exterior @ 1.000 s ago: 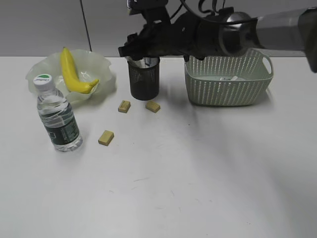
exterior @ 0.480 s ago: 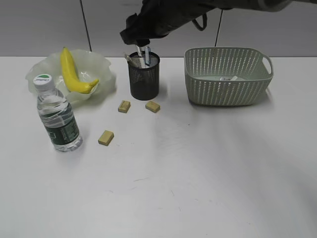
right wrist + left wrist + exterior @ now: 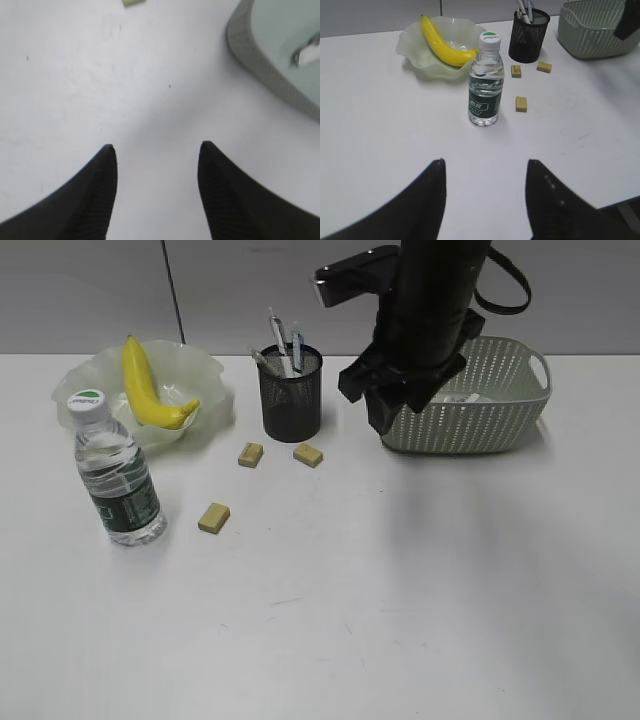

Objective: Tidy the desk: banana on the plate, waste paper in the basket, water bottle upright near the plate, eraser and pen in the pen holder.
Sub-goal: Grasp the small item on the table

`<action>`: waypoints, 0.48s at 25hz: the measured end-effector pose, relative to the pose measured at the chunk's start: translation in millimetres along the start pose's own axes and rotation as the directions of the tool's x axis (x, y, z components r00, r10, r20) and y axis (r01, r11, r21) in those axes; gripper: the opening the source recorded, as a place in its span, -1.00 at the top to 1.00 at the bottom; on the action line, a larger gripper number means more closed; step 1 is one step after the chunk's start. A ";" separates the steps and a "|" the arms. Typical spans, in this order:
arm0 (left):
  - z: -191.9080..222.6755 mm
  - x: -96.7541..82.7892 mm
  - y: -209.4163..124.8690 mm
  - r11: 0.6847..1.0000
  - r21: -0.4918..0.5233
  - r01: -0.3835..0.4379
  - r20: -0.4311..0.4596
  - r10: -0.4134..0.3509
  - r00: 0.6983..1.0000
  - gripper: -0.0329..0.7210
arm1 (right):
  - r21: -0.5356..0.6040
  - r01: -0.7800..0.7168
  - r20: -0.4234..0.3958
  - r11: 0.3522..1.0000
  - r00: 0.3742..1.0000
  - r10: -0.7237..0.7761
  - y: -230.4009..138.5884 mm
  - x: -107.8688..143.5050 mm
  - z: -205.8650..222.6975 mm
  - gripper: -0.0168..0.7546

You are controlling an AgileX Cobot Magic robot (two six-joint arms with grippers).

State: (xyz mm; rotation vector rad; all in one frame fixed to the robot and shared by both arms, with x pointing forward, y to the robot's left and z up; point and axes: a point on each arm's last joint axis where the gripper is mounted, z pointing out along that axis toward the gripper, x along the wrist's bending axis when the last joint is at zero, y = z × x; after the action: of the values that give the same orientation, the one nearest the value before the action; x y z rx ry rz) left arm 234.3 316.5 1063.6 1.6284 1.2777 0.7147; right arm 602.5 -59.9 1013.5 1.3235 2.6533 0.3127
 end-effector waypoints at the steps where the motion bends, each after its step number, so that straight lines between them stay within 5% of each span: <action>1: 0.0 0.0 0.0 1.000 0.000 0.000 0.000 0.000 1.000 -0.11 | 0.025 -0.001 -0.001 1.000 1.000 0.001 -5.4 0.2 -3.5 -0.13; 12: 0.0 0.0 0.0 1.000 0.000 0.000 0.000 0.000 1.000 -0.11 | 0.012 -0.038 -0.035 0.999 0.999 0.038 -98.1 6.1 -92.3 -0.13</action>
State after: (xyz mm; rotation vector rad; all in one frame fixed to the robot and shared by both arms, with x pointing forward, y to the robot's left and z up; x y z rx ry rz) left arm 234.3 316.5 1063.6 1.6284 1.2777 0.7147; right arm 501.9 -123.2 1077.1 1.3855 2.6649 0.3293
